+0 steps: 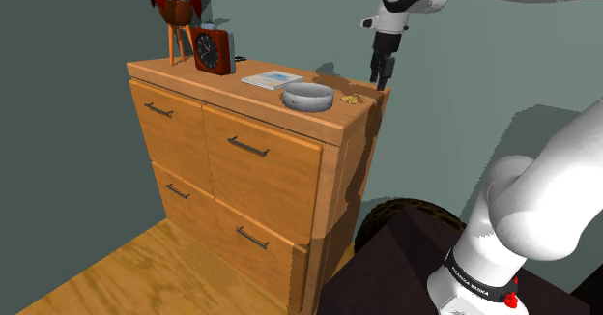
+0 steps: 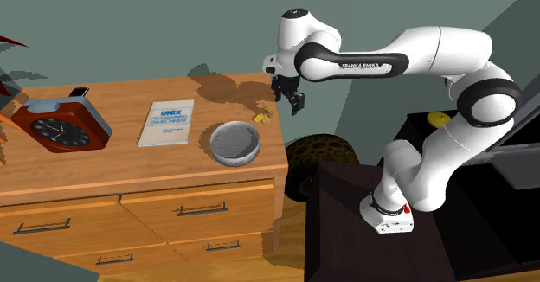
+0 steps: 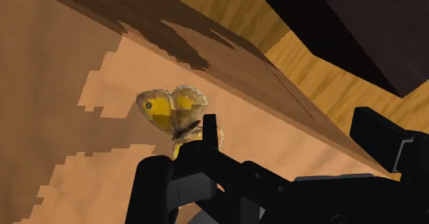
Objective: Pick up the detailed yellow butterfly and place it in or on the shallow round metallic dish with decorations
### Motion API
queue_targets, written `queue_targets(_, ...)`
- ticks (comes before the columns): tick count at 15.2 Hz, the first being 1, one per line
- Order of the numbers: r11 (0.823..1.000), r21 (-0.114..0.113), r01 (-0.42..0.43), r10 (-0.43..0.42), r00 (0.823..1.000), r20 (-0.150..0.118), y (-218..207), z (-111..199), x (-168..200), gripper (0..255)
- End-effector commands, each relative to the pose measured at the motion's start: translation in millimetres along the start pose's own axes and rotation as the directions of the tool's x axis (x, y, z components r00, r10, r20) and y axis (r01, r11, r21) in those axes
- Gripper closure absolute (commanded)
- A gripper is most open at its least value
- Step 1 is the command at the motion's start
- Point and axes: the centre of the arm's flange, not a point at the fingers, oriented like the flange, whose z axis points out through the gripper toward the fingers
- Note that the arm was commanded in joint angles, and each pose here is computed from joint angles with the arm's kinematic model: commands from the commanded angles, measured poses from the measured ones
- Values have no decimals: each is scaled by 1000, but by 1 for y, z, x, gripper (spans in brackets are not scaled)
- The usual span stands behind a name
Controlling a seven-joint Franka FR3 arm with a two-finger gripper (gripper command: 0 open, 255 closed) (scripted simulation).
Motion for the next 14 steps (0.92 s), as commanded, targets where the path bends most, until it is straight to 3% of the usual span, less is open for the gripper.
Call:
queue_targets(1, 991, 25, 133, -133, 991, 16, 31, 12, 11, 0)
queue_targets(4, 949, 67, 307, -309, 950, 33, 66, 32, 32, 0)
queue_targets(14, 949, 68, 309, -311, 950, 33, 64, 72, 30, 0)
